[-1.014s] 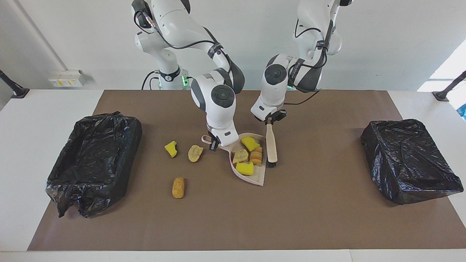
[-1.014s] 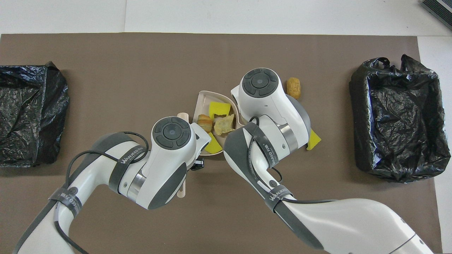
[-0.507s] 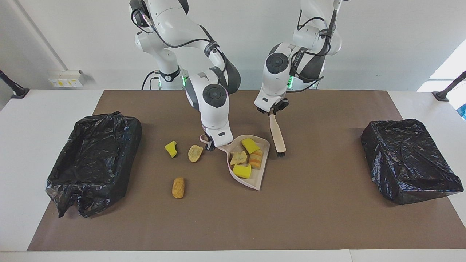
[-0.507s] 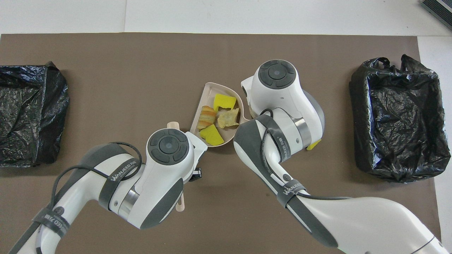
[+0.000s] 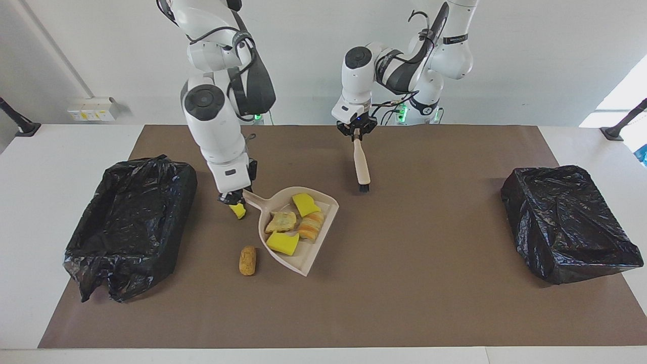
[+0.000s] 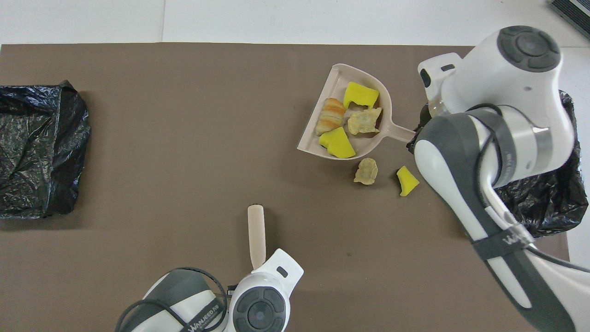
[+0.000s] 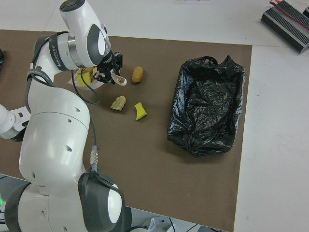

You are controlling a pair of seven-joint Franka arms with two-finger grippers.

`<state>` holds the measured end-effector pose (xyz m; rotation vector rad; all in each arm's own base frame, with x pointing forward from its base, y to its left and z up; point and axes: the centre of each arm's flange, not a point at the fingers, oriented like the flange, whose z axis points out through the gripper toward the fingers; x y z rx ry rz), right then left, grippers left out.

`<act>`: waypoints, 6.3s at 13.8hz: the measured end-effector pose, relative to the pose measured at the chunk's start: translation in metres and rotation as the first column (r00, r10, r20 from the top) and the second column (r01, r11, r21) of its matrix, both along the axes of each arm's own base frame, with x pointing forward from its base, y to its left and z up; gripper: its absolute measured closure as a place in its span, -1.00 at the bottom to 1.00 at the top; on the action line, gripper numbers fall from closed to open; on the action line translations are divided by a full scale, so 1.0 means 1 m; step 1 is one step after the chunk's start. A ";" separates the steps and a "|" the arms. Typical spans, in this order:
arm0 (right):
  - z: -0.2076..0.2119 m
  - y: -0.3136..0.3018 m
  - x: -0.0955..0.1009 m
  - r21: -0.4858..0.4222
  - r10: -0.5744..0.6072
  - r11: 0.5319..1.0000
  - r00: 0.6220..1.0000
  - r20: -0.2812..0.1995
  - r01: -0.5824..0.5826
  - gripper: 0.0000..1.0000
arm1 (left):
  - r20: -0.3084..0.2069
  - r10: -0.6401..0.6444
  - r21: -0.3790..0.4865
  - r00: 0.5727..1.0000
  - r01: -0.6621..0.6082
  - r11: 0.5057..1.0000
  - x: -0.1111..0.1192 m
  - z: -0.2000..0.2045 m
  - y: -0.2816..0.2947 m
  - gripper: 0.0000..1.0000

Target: Sweep and dump trash in bin

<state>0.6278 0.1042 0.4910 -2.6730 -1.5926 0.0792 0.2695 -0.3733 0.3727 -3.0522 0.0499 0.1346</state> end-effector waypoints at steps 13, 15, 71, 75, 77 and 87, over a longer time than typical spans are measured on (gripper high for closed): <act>0.056 -0.411 -0.093 -0.217 0.029 0.975 0.997 -0.076 -0.045 0.36 | -0.080 -0.050 -0.074 0.996 0.044 0.996 -0.041 -0.017 -0.016 0.49; 0.053 -0.401 -0.084 -0.324 0.094 0.936 0.986 -0.134 -0.133 0.36 | -0.083 -0.041 -0.076 0.996 0.034 0.997 -0.034 -0.017 -0.012 0.49; -0.146 0.339 -0.048 0.099 -0.904 0.416 0.422 -0.059 0.904 0.36 | 0.102 -0.124 -0.068 0.987 0.131 0.989 0.274 0.302 0.317 -1.00; -0.145 0.340 -0.046 0.107 -0.908 0.407 0.415 -0.061 0.907 0.22 | 0.102 -0.130 -0.068 0.986 0.137 0.988 0.274 0.302 0.316 -1.00; -0.128 0.332 -0.039 0.120 -0.913 0.395 0.404 -0.059 0.911 -0.22 | 0.102 -0.138 -0.068 0.985 0.145 0.987 0.274 0.302 0.312 -1.00; 0.022 0.277 -0.131 -0.107 -0.920 0.389 0.379 -0.099 0.915 -1.00 | 0.190 -0.206 -0.073 0.960 0.223 0.972 0.304 0.255 0.261 -1.00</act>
